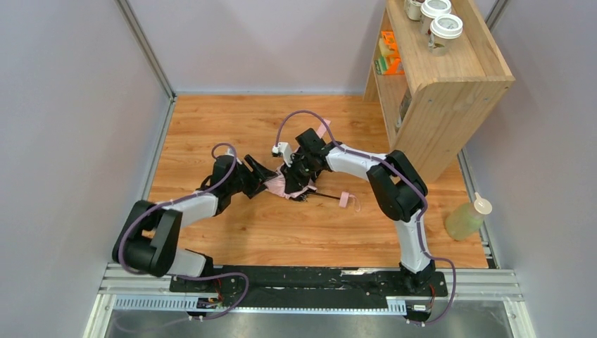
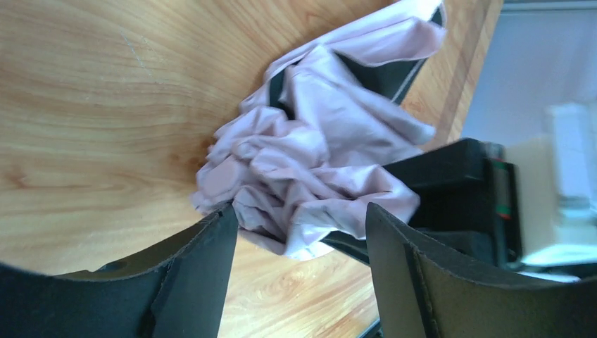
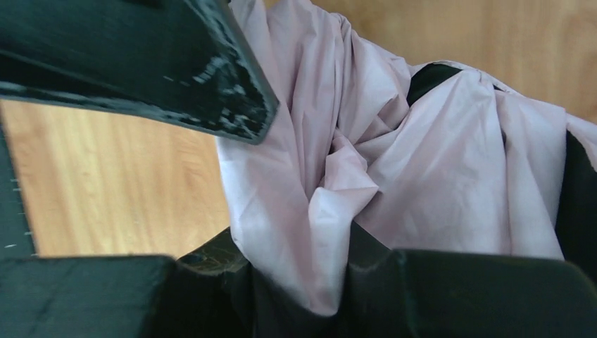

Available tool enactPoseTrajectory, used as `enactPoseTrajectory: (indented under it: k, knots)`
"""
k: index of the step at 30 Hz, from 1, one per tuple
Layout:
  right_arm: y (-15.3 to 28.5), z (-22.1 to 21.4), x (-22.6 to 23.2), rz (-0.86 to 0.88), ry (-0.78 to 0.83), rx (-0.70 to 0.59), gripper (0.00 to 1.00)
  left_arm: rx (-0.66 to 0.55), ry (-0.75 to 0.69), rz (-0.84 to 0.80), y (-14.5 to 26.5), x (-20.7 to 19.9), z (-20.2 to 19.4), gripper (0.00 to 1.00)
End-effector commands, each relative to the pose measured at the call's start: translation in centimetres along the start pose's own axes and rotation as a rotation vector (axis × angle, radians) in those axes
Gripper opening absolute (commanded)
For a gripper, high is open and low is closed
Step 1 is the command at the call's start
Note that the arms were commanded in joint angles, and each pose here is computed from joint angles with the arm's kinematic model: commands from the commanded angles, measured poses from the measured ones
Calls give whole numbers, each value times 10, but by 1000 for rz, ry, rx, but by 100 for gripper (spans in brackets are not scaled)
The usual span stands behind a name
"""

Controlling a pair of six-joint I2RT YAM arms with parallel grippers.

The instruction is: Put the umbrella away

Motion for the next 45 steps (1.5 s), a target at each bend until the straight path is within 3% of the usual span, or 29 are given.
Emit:
enactPoseTrajectory:
  k: [1, 4, 8, 12, 15, 19, 24, 29, 33, 45]
  knots:
    - [-33, -59, 64, 336, -338, 132, 0, -85, -100, 42, 30, -1, 5, 74]
    - [-37, -62, 64, 337, -381, 135, 0, -29, 42, 16, 35, -7, -5, 74]
    - [-38, -63, 60, 314, -401, 140, 0, 48, 235, 99, 38, -3, -16, 75]
    - [-37, -61, 54, 278, -396, 164, 0, -57, 316, 187, 57, 4, -14, 75]
    - [-35, -58, 53, 258, -385, 155, 0, -155, 366, 121, 73, -5, -11, 75]
    - [-33, -55, 52, 247, -382, 143, 0, -94, 496, 64, 63, 0, -18, 76]
    - [-33, -54, 51, 240, -376, 142, 0, -49, 459, 34, 43, -10, -22, 76]
    - [-32, -51, 51, 243, -372, 131, 0, -193, 341, -8, 31, -9, -18, 76]
    - [-30, -50, 51, 242, -367, 128, 0, -241, 365, -60, 21, 3, -17, 77]
    - [-31, -49, 54, 276, -365, 114, 0, -356, 291, 150, 5, 54, -12, 77]
Point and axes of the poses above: each gripper's point midway between its finger pads, its own y axis back along the fingers, its own x axis along the line the jaws close on, z = x × y, the point moved 7 cm from there along y, back along the fingers, and after that the axes turned 15 degrees about y, right-handed, at the moved point
